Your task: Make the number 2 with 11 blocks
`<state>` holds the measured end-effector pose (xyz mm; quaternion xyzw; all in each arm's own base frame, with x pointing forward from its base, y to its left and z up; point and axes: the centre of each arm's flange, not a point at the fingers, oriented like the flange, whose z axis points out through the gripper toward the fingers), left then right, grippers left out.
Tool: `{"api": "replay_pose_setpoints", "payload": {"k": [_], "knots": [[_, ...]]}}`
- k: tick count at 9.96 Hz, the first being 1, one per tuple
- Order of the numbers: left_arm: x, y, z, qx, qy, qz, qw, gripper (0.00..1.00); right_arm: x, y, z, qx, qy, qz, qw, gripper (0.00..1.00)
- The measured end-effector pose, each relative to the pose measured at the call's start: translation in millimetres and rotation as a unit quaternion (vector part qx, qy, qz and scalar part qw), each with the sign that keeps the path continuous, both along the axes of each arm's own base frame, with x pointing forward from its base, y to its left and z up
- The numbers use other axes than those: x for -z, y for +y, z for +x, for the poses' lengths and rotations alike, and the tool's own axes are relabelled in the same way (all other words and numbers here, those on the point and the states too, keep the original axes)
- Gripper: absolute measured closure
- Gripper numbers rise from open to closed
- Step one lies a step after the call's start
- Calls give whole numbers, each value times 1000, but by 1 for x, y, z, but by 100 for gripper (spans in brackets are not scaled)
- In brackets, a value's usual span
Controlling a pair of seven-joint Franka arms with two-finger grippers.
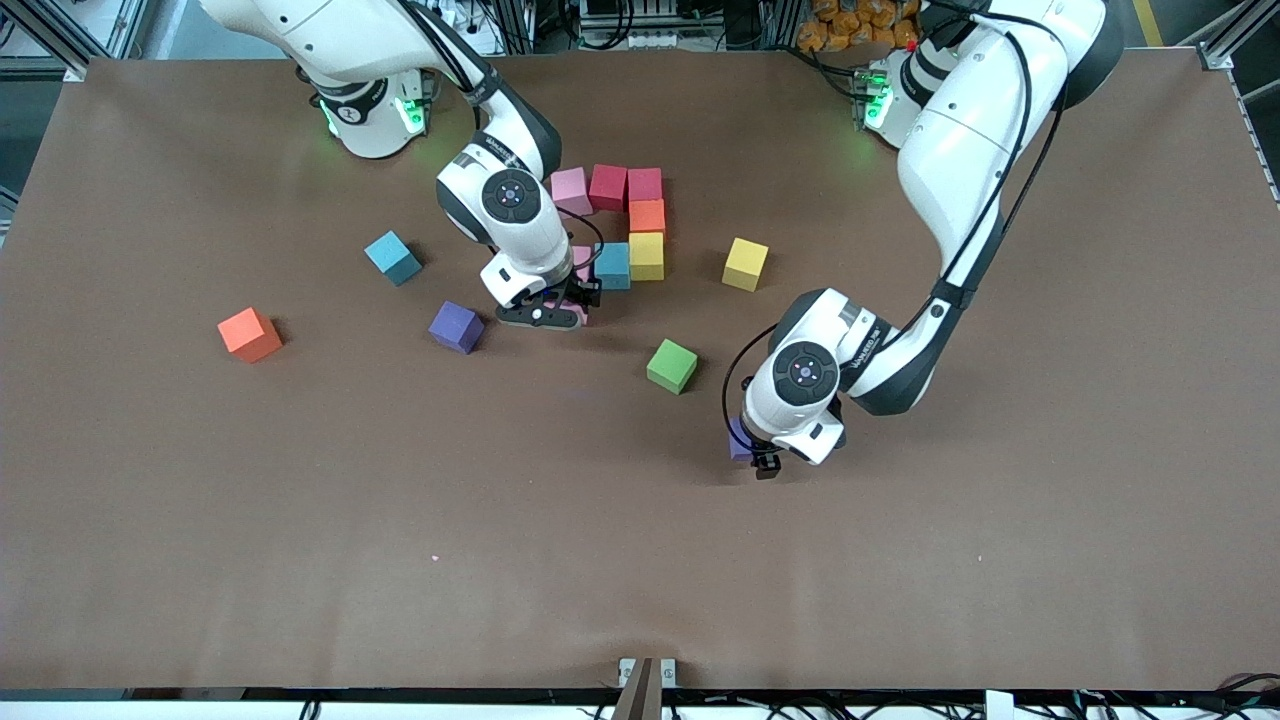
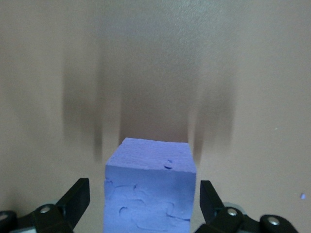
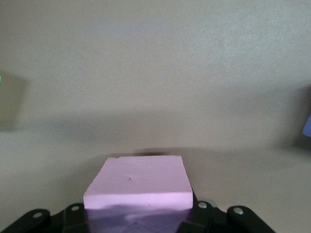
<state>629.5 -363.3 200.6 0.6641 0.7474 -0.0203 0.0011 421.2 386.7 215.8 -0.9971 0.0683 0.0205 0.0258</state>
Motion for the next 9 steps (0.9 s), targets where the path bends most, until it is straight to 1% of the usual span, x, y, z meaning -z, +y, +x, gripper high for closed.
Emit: {"api": "replay_pose_setpoints", "payload": {"k": [2,5,9], "knots": [[6,-1,-2,2,1,2,1000,0,1,1,-2,-1,1,0,1000,36],[7,-1,-2,3,1,2,1000,0,13,3,-2,1,2,9,1000,36],[7,-6,-4,8,-1,3,1000,1,24,2,-5,-13,2,-1,1000,36]]}}
